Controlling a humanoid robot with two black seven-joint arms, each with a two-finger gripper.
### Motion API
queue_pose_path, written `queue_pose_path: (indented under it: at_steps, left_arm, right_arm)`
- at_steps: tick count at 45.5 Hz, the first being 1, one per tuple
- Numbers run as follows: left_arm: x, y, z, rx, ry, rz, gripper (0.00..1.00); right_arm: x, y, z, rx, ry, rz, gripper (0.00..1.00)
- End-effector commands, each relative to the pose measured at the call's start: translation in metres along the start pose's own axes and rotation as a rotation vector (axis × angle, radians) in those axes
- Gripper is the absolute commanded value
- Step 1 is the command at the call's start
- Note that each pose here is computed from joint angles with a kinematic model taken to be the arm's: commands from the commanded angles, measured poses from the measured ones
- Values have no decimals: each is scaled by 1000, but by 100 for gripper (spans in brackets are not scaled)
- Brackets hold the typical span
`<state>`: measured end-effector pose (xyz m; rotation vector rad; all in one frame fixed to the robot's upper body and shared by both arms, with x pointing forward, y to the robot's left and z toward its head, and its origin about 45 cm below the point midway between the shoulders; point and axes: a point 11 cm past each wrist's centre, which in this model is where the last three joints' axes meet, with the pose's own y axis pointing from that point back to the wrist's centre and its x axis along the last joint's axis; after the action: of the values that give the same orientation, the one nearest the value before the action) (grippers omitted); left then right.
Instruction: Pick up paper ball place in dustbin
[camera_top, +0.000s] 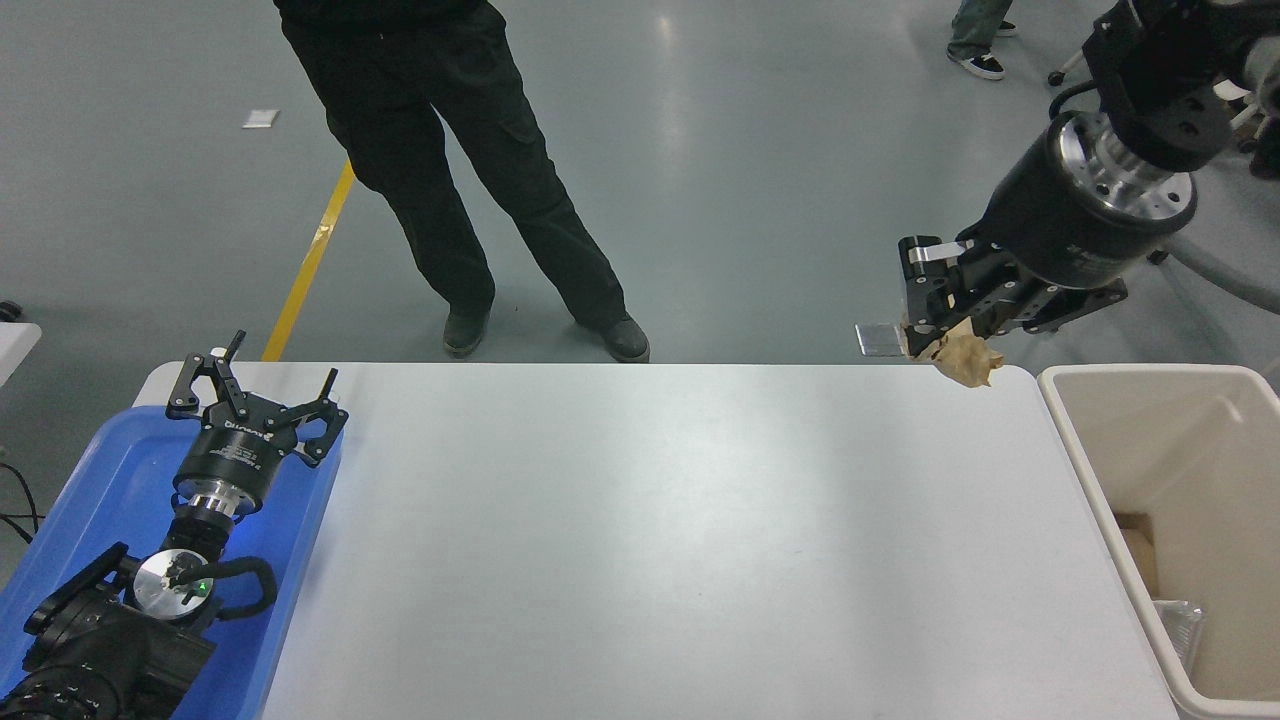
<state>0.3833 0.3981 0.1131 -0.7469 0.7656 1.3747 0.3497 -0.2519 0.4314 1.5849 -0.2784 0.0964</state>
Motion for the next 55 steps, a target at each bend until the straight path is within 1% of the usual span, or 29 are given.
queue_pose_path:
  at_steps: [1,8,14,18,22,28,34,38,46,50,55]
  left_arm:
    - [0,0,0,-3,2,1,99]
    - [1,1,0,-5,2,3,99]
    - [1,1,0,-5,2,3,99]
    - [1,1,0,-5,2,3,99]
    - [1,1,1,-7,3,3,99]
    - [1,1,1,-7,3,3,99]
    - [1,1,1,-7,3,3,99]
    - [1,1,0,-5,2,3,99]
    - [0,0,1,-7,3,1,99]
    - [0,0,1,-6,2,1,99]
    - [0,0,1,-7,3,1,99]
  right_arm:
    - [-2,-4,85,-95,-197,-7,0]
    - [-24,-23,147,-144,-328,-70,0]
    - [-49,-40,187,-140,-448,-128,0]
    - [-58,-52,208,-153,-488,-116,0]
    - [-63,-69,231,-201,-526,-74,0]
    - [-77,-113,260,-322,-585,-7,0]
    - [-95,-165,291,-462,-637,148,0]
    - [-106,-191,300,-509,-638,203,0]
    - [-84,-223,318,-572,-599,318,0]
    - [-73,-246,317,-577,-578,366,0]
    - [-73,-275,326,-589,-606,432,0]
